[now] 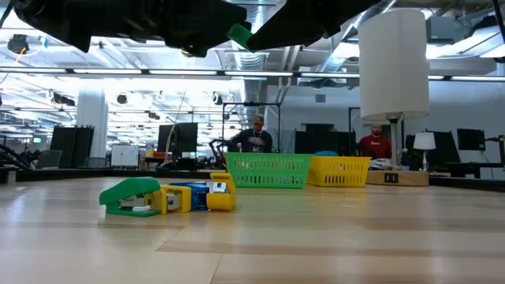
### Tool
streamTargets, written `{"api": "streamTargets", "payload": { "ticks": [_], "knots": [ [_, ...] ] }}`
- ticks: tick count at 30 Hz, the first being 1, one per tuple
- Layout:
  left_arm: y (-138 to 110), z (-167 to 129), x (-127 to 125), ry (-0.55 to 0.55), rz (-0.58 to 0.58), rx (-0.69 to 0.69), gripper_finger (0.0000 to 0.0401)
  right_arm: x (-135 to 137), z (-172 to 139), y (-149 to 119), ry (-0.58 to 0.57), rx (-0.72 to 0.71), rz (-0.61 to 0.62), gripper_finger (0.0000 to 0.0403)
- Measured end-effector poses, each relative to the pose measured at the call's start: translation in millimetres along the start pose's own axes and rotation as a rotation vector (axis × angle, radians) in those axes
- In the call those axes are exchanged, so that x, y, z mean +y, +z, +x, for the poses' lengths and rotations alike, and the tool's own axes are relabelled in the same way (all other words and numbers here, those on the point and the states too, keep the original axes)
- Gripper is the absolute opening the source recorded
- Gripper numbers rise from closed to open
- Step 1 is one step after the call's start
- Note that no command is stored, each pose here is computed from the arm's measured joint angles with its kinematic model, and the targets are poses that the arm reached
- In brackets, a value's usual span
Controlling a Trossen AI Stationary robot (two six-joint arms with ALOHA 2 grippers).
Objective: Pick and place Stapler, Stapler remover, tape
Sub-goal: Put the green stapler into the orange bin
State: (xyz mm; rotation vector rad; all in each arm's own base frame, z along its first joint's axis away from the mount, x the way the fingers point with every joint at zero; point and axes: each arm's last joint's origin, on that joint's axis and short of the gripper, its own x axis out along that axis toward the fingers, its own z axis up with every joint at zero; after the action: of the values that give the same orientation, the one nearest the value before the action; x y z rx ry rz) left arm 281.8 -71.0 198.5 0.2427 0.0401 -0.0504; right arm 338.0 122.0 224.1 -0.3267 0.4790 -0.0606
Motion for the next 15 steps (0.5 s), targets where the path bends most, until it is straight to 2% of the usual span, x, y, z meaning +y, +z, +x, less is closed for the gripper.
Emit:
{"api": "streamTargets", "payload": {
  "ticks": [15],
  "knots": [
    [-4.3, -0.4, -1.8, 0.004, -0.017, 0.048, 0.0214, -0.4, -0.6, 5.1, -0.027, -0.046, -0.012, 0.0]
  ]
}}
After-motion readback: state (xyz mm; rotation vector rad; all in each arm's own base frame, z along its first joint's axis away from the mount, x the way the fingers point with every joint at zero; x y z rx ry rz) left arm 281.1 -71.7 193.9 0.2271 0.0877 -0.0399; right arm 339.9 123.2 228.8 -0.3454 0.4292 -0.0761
